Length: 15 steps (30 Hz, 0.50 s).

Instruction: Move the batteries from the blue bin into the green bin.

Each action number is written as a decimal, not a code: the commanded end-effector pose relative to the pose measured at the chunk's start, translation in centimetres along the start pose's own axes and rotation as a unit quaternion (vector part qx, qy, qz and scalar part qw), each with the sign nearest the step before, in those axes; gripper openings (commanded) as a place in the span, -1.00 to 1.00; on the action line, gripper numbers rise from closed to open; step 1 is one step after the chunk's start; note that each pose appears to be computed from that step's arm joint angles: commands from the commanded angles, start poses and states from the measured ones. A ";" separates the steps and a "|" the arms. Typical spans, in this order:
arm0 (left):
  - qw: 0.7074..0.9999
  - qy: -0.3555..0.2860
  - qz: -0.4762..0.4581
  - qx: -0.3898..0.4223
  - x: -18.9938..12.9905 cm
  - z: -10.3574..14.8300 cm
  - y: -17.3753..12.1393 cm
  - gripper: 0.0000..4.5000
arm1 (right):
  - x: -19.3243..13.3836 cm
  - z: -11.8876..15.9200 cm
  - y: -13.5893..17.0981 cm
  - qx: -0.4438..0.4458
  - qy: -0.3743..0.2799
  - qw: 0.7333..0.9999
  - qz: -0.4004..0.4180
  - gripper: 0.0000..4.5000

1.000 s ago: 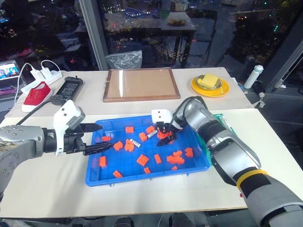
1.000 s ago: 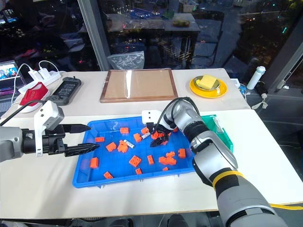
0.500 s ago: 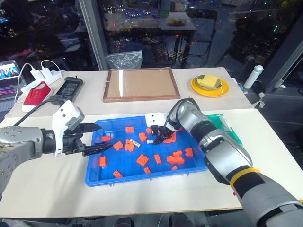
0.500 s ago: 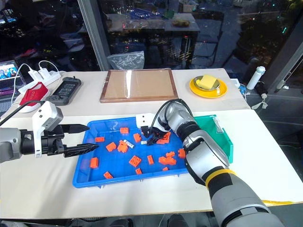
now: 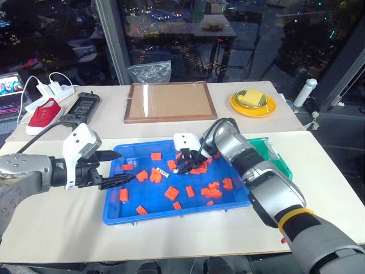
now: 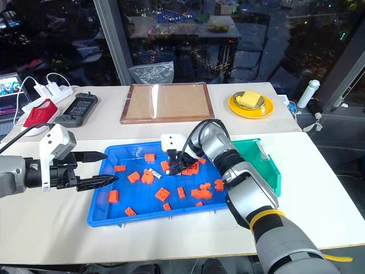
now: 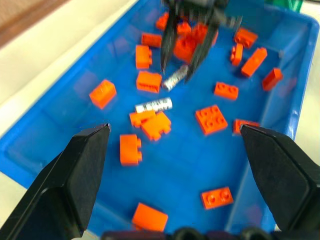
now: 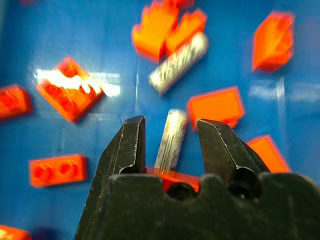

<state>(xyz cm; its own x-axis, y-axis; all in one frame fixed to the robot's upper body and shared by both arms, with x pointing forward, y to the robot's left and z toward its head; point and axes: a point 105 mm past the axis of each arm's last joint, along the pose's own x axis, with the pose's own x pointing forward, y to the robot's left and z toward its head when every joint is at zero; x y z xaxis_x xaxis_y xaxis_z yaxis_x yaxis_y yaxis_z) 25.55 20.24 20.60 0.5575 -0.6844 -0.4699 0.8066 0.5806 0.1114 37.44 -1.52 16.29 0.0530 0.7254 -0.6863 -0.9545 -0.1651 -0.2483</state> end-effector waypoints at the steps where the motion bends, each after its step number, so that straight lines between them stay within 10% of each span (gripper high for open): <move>1: 1.000 0.000 0.002 0.027 -0.7 0.7 0.3 1.00 | -3.3 2.0 -0.1 0.000 -0.050 0.998 -0.031 -0.40; 15: 0.999 -0.007 -0.012 0.037 0.0 1.1 0.5 1.00 | -4.0 -2.5 1.0 0.053 0.016 0.997 -0.054 -0.40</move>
<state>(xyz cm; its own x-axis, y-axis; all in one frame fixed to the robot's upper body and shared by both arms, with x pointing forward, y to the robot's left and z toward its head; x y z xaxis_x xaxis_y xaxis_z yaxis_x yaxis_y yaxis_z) 26.14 20.14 20.73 0.5316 -0.6970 -0.4812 0.8295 0.5433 0.1293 36.59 -5.49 16.87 0.1291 0.7324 -0.6685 -0.9762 -0.0248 -0.2156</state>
